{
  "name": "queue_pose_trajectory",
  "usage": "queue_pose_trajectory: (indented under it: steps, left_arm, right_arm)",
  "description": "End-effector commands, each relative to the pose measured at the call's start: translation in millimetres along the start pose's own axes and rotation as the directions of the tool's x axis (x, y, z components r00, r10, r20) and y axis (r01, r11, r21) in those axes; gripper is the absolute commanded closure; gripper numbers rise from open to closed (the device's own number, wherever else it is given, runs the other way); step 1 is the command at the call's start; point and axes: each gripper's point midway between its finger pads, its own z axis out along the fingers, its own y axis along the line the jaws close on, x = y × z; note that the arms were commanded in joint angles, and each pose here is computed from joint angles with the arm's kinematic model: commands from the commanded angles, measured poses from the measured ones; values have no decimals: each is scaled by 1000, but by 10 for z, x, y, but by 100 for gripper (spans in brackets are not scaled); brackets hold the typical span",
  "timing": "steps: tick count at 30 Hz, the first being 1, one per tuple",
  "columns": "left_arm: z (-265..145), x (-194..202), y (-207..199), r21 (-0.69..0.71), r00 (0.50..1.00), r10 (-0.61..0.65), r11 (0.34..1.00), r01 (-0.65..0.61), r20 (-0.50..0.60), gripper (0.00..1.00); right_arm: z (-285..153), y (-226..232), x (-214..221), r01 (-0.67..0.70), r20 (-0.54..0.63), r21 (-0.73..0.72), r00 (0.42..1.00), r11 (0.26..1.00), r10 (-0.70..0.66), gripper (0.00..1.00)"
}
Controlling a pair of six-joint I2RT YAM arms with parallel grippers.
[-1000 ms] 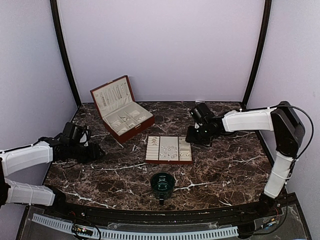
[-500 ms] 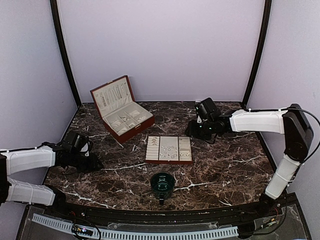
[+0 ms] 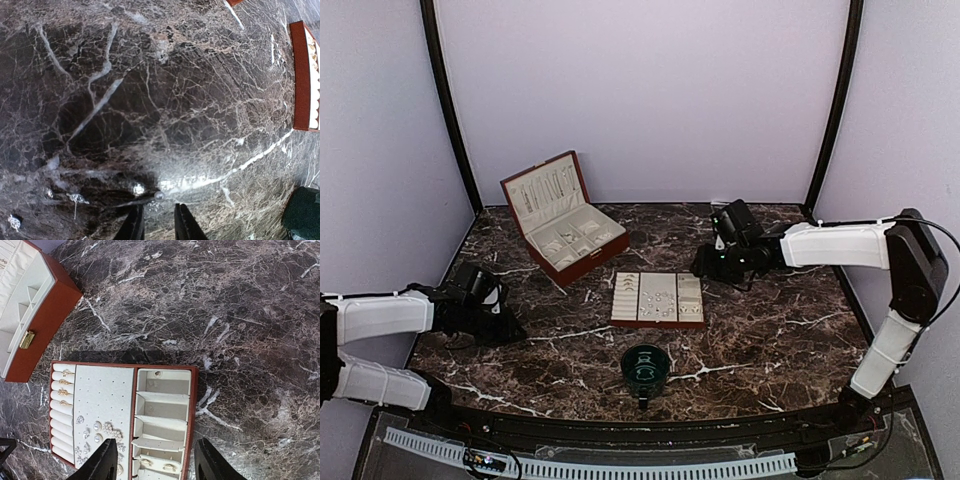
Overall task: Organize the mixed jewelry
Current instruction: Pick up the earring from the center of the board.
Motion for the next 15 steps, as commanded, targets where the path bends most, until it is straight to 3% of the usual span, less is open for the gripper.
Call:
queue_pose_trajectory:
  steps: [1,15]
  left_arm:
    - [23,26,10,9,1000,16,1000,-16,-1,78]
    - [29,7,56,-19,999,37,999,-37,5,79]
  right_arm:
    - [-87,101,-92,-2,38,-44,999,999,3,47]
    - [-80,117,-86,0,33,-54,999,999,2,46]
